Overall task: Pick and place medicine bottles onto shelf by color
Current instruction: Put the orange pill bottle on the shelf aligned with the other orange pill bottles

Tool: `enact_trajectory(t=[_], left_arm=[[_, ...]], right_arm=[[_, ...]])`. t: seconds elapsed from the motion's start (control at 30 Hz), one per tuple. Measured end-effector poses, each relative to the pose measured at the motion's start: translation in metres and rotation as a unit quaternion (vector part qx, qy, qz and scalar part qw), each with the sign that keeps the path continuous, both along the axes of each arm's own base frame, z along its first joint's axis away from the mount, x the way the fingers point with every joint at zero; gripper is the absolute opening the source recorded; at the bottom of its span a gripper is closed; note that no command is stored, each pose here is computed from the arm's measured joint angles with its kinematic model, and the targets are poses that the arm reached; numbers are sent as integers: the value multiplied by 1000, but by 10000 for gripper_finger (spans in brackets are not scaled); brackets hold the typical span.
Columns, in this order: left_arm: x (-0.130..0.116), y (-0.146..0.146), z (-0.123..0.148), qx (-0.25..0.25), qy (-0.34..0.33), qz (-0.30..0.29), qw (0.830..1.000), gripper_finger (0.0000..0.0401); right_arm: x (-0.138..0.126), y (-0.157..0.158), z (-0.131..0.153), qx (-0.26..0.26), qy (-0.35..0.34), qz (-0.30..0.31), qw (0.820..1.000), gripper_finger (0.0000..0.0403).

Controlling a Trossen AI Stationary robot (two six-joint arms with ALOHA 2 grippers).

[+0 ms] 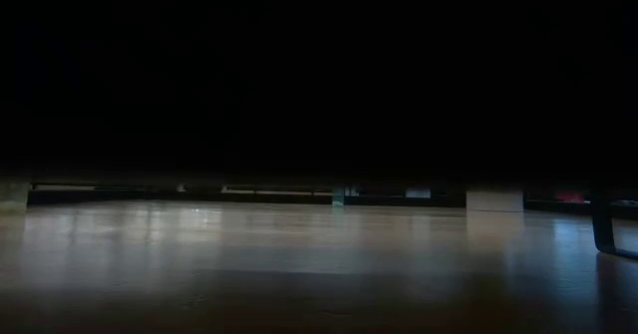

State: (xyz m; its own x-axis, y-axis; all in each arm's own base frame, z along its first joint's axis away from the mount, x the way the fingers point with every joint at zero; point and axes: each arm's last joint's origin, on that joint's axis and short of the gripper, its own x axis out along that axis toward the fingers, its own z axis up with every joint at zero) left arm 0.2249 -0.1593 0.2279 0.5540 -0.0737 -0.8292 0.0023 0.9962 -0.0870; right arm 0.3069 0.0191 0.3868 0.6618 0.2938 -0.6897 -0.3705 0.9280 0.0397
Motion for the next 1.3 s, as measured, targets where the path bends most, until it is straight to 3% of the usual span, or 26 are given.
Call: enact_trajectory(t=[1.3], left_arm=[[-3, -6, 0, 12, -6, -30, 999, 224]], right_arm=[[0, 0, 0, 0, 0, 0, 1000, 262]])
